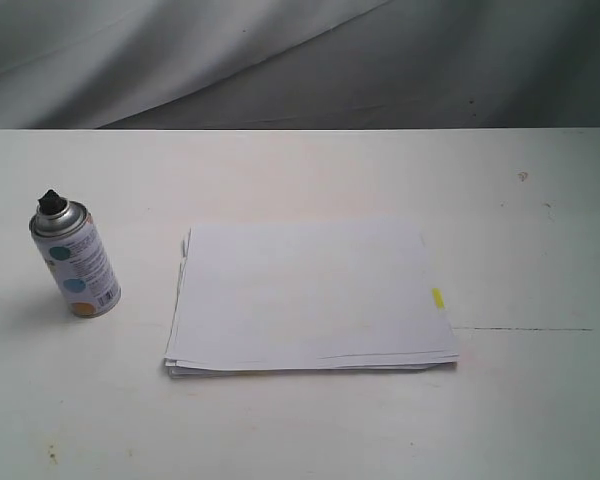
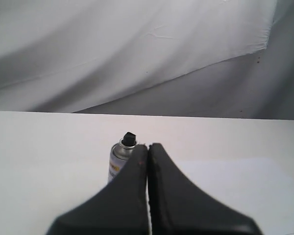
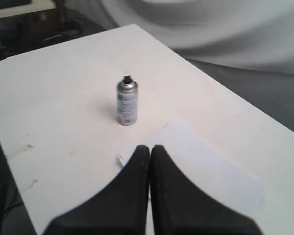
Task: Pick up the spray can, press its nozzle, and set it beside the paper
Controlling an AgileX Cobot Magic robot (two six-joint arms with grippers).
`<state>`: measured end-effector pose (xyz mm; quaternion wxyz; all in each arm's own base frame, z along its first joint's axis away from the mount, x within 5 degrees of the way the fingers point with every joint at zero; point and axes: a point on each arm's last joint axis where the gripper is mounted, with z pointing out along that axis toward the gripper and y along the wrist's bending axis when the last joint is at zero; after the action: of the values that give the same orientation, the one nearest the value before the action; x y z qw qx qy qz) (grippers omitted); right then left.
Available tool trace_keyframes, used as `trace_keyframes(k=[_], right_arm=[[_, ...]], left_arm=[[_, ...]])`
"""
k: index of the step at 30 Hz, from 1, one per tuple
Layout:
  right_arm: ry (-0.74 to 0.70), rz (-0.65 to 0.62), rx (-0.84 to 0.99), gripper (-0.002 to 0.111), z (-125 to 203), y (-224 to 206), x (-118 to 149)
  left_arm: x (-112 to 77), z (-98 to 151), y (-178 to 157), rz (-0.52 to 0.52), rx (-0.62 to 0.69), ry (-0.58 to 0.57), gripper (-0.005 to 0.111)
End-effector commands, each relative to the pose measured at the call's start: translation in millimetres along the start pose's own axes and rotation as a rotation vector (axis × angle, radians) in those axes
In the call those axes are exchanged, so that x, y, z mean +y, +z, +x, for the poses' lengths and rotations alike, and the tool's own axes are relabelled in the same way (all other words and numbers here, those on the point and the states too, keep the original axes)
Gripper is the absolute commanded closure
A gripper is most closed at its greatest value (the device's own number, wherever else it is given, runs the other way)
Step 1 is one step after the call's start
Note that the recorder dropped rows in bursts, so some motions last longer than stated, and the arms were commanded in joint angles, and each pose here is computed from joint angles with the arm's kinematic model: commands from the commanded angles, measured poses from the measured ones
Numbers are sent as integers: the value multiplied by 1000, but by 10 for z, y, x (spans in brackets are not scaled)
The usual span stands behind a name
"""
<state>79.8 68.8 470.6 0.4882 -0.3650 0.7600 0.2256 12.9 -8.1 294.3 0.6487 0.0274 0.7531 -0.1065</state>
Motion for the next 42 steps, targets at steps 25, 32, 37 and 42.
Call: trace_keyframes(k=[25,32,37,42], right_arm=[[281,500,-534,108,1984,368,-61],[305,532,-502,108,2148,459,-110],[318,533,-475,108,2236,511,-120],[340,561,-441,108,2402,590,-153]], left_arm=[[85,529,438,68,-162,-460,107],[115,639,482,49,-154,-458,107],[145,778,526,20,-120,-397,107],[159,826,542,12,-123,-400,107]])
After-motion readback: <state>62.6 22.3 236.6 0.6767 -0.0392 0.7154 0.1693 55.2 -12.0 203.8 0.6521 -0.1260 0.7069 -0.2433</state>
